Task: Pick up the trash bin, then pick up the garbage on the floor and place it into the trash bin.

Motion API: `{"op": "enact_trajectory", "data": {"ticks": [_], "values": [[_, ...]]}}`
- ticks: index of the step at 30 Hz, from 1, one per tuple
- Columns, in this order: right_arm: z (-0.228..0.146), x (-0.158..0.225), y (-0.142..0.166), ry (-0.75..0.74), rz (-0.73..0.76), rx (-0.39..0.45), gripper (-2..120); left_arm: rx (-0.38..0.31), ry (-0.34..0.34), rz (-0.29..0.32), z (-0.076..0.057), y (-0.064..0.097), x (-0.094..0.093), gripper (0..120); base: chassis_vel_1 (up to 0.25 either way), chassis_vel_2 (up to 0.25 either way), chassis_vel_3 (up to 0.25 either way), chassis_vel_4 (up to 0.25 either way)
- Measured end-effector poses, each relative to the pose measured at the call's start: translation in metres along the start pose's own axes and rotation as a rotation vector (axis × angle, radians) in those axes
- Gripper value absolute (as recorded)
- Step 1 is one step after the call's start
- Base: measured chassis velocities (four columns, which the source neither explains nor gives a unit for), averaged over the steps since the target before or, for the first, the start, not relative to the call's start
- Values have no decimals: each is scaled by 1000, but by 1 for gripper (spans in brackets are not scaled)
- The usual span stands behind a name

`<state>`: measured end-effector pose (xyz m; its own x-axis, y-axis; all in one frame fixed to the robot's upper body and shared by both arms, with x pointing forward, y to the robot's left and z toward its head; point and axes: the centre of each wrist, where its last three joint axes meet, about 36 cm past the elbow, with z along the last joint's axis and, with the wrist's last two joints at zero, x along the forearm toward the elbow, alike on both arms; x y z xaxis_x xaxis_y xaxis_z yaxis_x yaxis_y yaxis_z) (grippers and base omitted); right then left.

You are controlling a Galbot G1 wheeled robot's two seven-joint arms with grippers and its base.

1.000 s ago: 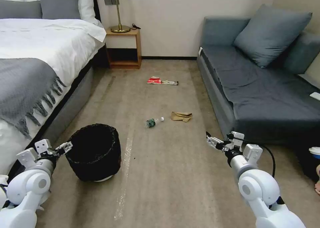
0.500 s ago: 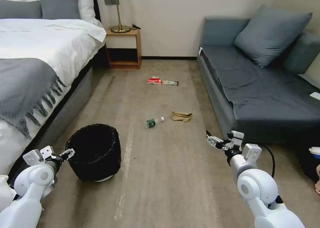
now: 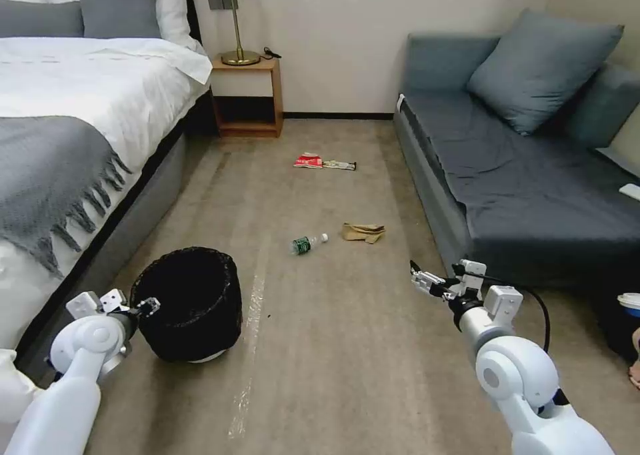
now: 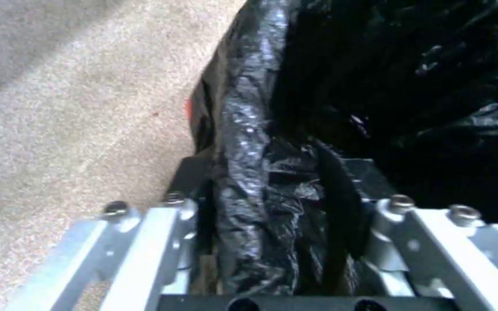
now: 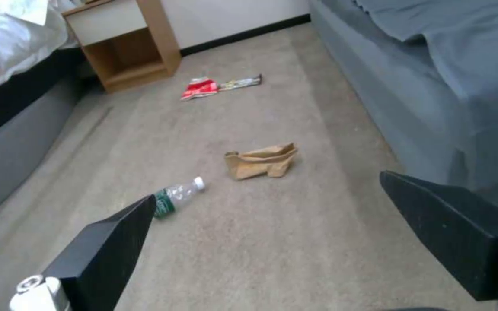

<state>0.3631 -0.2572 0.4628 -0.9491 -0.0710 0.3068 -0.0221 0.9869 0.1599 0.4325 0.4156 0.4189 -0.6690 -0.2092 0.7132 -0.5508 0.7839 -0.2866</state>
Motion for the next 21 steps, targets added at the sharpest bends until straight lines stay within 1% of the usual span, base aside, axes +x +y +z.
{"op": "enact_trajectory", "data": {"ticks": [1,2,3,6,7,8,9,10,12,14,15,17,19,20,21], "values": [[0,0,1,2,-2,0,100,0,3,1,0,0,-1,33,0,0,0,0],[0,0,1,3,-3,0,100,1,6,1,1,0,-1,30,0,0,0,0],[0,0,1,3,-3,0,100,1,6,1,1,0,-1,30,0,0,0,0],[0,-1,2,7,-7,0,100,4,9,1,2,2,-1,15,0,0,0,0],[0,-1,2,7,-7,0,100,4,9,1,2,2,-1,15,0,0,0,0],[1,-1,2,9,-8,-1,100,6,9,0,3,3,-1,12,0,0,0,0],[2,-2,3,11,-8,-2,100,6,3,1,4,4,0,5,0,0,0,0],[2,-2,3,12,-8,-5,100,3,-8,8,5,4,2,2,0,0,0,0],[3,-2,3,13,-8,-7,100,-2,-19,15,6,4,5,0,0,0,0,0],[5,-3,5,16,-10,-13,100,-27,-68,27,8,5,10,0,0,0,0,0],[5,-3,5,16,-10,-13,100,-27,-68,27,8,5,10,0,0,0,0,0],[6,-3,6,19,-12,-18,100,-48,-117,30,10,6,16,0,0,0,0,0],[8,-4,8,20,-15,-24,100,-82,-164,24,17,8,22,0,0,0,0,0],[8,-4,8,20,-15,-24,100,-82,-164,24,17,8,22,0,0,0,0,0],[8,-4,8,20,-16,-25,100,-94,-182,19,19,9,24,0,0,0,0,0]]}}
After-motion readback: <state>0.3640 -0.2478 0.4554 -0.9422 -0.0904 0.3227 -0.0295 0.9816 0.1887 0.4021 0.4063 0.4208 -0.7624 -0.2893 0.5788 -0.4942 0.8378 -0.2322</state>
